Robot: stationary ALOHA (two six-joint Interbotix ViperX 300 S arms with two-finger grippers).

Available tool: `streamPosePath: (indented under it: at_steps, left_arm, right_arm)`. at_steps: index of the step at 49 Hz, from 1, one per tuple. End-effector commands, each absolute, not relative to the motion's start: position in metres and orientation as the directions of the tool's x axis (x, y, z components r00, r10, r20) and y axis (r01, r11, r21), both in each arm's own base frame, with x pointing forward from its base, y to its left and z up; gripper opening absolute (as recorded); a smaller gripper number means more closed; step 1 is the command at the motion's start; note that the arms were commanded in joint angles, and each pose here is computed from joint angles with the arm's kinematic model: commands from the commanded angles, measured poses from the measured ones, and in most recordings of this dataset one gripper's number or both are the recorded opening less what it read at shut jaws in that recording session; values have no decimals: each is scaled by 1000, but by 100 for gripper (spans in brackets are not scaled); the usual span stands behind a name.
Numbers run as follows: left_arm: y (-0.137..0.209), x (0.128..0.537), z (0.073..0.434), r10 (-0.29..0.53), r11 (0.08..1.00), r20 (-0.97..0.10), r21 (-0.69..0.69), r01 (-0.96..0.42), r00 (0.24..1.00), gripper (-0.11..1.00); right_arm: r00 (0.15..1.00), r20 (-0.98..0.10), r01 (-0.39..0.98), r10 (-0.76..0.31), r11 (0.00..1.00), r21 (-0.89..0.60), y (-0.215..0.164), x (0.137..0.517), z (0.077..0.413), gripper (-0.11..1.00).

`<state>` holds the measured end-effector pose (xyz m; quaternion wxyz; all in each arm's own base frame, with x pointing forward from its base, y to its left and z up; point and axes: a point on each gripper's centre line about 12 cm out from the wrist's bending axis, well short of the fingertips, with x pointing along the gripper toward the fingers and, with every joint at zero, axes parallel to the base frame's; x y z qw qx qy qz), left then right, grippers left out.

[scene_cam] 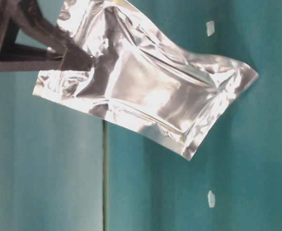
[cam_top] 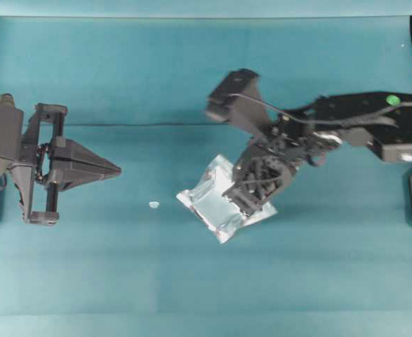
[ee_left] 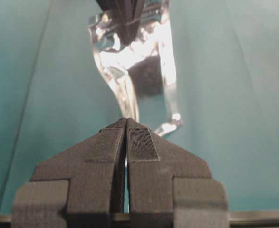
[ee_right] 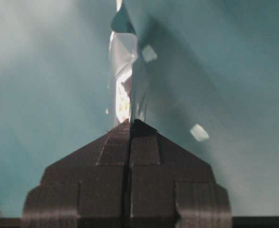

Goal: Hand over the silver zip bag and make it stand upright.
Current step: 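Lift the bag with the right gripper and swing it upright toward center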

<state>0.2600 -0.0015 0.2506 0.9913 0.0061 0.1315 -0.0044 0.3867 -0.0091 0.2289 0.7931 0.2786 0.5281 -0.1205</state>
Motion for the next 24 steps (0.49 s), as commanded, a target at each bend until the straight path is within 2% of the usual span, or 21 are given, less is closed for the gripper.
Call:
streamPosePath:
  at_steps: [1, 15, 24]
  left_arm:
    - [-1, 262, 258, -6, 1000, -239, 14, 10, 971, -8]
    - [-2, 261, 259, -9, 1000, -234, 9, 12, 972, -8]
    - [-2, 261, 258, -8, 1000, -237, 11, 11, 971, -8]
  right_arm:
    - [413, -904, 425, 111, 855, 299, -8, 396, 250, -5]
    - [316, -938, 203, 140, 956, 211, 0, 423, 267, -5]
    - [312, -941, 39, 133, 987, 153, 5, 440, 280, -5]
